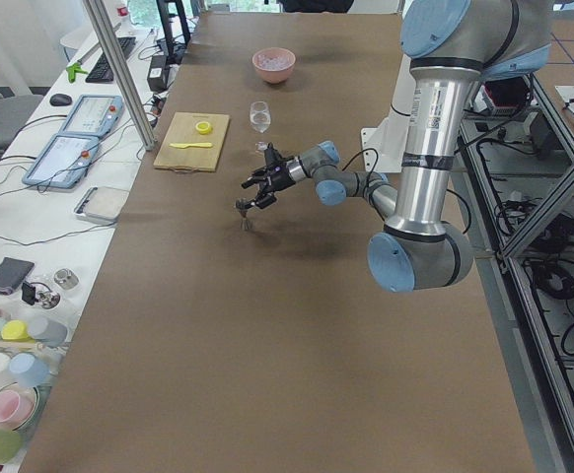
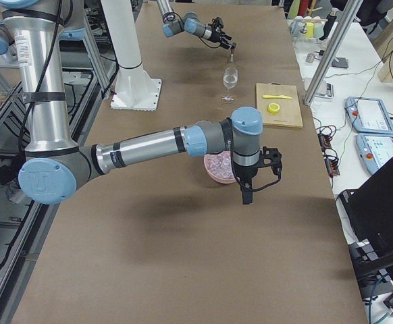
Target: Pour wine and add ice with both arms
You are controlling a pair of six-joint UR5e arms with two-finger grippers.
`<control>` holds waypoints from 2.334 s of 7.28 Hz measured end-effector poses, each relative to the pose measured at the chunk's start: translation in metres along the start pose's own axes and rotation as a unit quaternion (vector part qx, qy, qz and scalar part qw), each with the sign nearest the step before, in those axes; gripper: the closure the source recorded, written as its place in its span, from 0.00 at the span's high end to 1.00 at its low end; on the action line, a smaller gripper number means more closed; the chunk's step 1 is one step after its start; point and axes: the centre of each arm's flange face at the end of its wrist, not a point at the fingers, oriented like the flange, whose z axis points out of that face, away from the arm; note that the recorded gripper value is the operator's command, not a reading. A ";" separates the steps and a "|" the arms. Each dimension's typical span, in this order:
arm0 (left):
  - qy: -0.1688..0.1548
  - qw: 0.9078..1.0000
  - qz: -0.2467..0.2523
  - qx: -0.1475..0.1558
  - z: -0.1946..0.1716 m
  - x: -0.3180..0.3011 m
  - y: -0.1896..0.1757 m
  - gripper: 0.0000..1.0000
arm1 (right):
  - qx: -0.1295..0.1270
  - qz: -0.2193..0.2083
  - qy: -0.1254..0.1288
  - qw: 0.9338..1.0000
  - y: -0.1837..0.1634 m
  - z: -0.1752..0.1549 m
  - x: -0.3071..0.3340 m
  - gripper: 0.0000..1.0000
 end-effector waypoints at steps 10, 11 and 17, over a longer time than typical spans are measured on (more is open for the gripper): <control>0.097 0.915 0.247 -0.305 0.032 -0.178 -0.182 0.98 | 0.003 -0.003 -0.001 1.000 0.001 -0.003 -0.002 1.00; 0.096 0.897 0.262 -0.343 0.036 -0.208 -0.200 0.98 | 0.004 -0.003 -0.001 1.000 0.002 -0.003 -0.002 1.00; 0.057 0.831 0.174 -0.525 0.056 -0.442 -0.246 0.98 | 0.018 -0.013 -0.006 1.000 0.015 0.005 0.006 1.00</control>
